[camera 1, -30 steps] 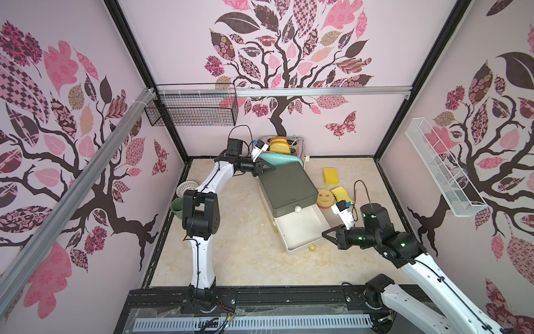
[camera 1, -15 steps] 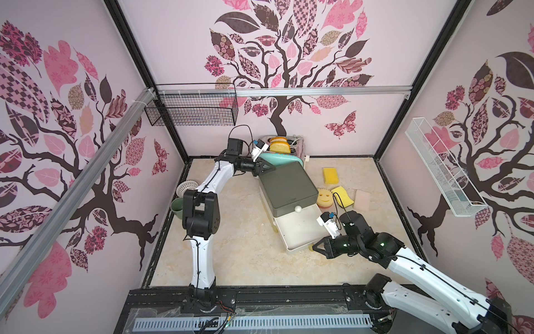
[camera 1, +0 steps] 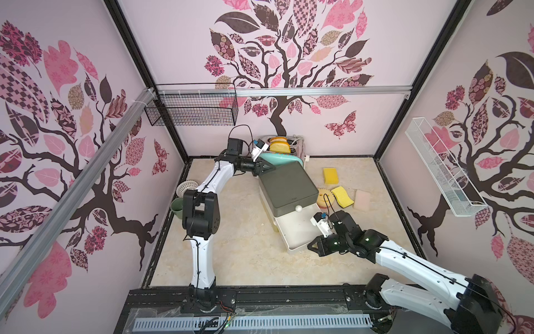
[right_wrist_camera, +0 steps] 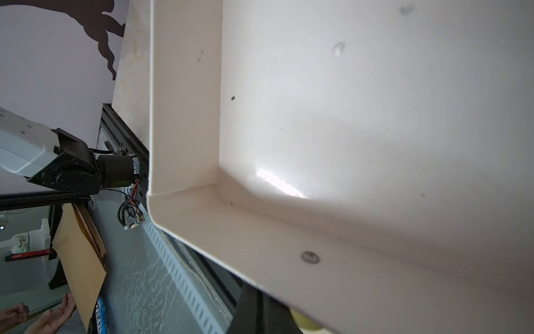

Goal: Take the sponge out of the drawer
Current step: Close the drawer in the storage box.

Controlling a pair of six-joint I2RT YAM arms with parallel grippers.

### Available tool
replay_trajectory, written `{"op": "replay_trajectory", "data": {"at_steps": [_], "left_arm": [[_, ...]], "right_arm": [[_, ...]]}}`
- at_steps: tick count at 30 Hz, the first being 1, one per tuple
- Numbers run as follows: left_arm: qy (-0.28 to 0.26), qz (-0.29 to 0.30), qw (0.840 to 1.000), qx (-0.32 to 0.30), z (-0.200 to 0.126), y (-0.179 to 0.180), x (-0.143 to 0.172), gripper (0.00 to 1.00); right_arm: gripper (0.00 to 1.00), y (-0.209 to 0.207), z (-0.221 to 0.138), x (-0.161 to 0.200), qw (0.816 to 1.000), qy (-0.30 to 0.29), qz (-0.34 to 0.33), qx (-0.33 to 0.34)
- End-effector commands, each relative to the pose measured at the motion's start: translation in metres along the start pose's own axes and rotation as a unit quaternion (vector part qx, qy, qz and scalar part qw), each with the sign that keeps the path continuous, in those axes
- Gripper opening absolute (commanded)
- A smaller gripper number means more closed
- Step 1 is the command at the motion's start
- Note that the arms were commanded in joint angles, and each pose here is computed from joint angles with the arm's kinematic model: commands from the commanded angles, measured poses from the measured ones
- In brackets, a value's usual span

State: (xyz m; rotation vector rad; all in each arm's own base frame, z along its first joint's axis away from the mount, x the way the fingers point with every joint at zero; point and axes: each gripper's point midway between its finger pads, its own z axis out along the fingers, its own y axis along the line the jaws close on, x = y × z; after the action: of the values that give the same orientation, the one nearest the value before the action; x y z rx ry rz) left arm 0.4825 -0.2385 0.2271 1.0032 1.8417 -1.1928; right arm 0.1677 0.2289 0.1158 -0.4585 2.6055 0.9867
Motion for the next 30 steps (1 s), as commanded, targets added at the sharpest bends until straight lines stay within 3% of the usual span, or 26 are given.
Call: {"op": "replay_trajectory", "data": {"at_steps": [1, 20, 30], "left_arm": [[0.059, -0.07, 0.996, -0.024, 0.009, 0.024, 0.061, 0.2], [0.059, -0.07, 0.996, -0.014, 0.017, 0.018, 0.062, 0.2], [0.056, -0.068, 0.996, -0.007, 0.02, 0.017, 0.06, 0.2]], "right_arm": [[0.0, 0.0, -0.006, -0.043, 0.996, -0.068, -0.036, 0.033], [0.0, -0.01, 0.009, -0.093, 0.985, -0.119, -0.086, 0.087], [0.0, -0.012, 0.004, -0.132, 0.96, -0.222, -0.13, 0.111]]}}
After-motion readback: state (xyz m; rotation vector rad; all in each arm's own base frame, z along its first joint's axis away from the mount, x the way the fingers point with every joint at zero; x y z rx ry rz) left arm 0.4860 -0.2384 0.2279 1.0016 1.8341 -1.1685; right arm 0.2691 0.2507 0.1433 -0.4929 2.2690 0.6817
